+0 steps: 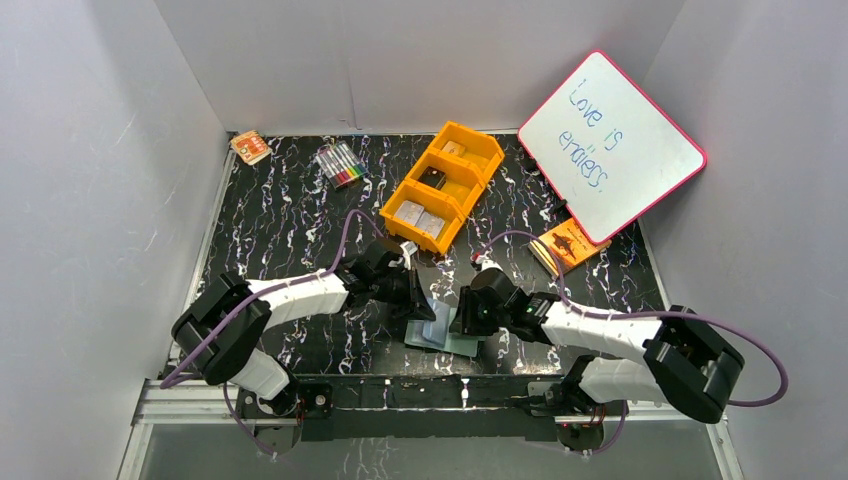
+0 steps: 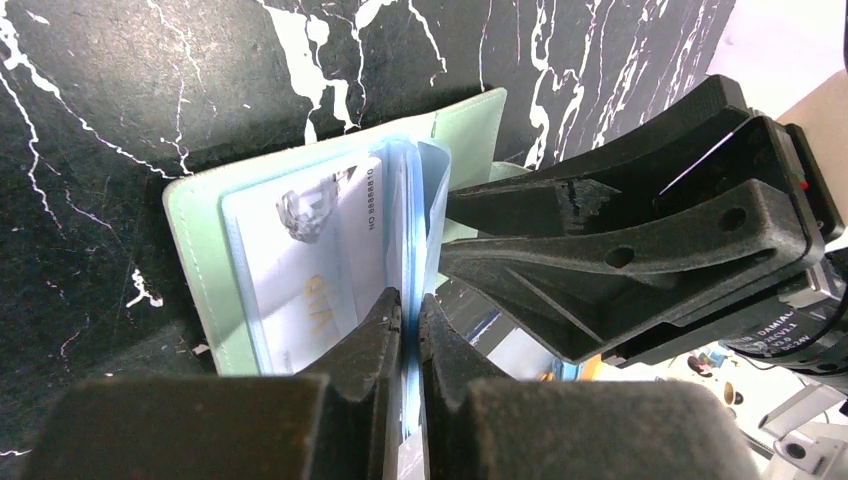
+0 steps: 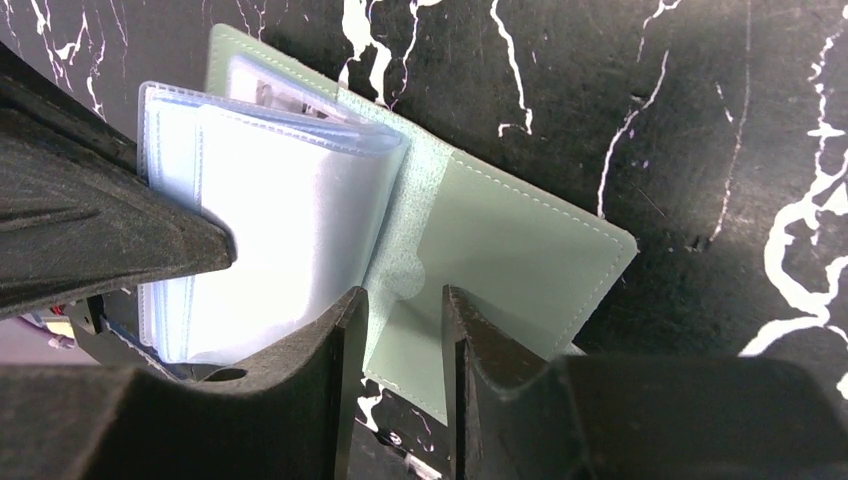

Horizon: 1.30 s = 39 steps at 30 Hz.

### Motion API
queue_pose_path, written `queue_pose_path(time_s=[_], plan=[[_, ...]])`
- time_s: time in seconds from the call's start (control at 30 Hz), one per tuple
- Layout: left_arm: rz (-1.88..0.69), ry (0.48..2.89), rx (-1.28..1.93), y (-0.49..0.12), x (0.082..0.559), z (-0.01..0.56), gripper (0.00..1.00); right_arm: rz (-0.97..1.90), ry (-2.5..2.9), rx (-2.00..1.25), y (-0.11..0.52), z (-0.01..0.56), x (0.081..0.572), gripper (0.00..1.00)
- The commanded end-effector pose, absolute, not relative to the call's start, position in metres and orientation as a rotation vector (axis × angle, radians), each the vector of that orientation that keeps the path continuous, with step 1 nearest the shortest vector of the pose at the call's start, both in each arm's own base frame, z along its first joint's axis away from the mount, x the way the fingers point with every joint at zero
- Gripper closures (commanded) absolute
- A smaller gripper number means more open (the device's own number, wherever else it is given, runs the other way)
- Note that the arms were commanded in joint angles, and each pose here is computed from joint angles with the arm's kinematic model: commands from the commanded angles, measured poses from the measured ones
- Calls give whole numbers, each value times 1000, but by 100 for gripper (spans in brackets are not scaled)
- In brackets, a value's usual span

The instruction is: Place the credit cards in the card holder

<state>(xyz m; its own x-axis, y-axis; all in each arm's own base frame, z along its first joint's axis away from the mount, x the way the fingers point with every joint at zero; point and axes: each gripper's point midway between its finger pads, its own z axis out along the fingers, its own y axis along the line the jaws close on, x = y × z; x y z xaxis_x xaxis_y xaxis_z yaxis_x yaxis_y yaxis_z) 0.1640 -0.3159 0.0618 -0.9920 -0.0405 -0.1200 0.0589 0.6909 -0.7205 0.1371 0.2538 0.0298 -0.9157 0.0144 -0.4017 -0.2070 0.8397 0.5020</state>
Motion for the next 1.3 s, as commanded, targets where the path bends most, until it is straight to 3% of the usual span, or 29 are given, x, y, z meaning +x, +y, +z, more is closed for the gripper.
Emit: queue_pose_path(time_s=[0.0, 0.2, 0.57, 0.83, 1.0, 1.27], plan=[[-1244, 2725, 31, -324, 166, 81, 100, 767, 2615, -99, 246, 37, 137, 56], [-1024, 2830, -42, -298, 162, 70, 100, 936, 2562, -157, 259, 60, 128, 40], [-670, 2885, -133, -258, 165, 64, 100, 1107, 2448, -319, 298, 107, 131, 39], [-679, 2900, -107, -272, 168, 66, 100, 1115, 2486, -322, 321, 98, 135, 38], [-744, 2887, -96, -280, 168, 77, 82, 1086, 2549, -240, 320, 76, 136, 38], [-928, 2828, -60, -295, 164, 92, 81, 1014, 2581, -128, 303, 57, 136, 41]])
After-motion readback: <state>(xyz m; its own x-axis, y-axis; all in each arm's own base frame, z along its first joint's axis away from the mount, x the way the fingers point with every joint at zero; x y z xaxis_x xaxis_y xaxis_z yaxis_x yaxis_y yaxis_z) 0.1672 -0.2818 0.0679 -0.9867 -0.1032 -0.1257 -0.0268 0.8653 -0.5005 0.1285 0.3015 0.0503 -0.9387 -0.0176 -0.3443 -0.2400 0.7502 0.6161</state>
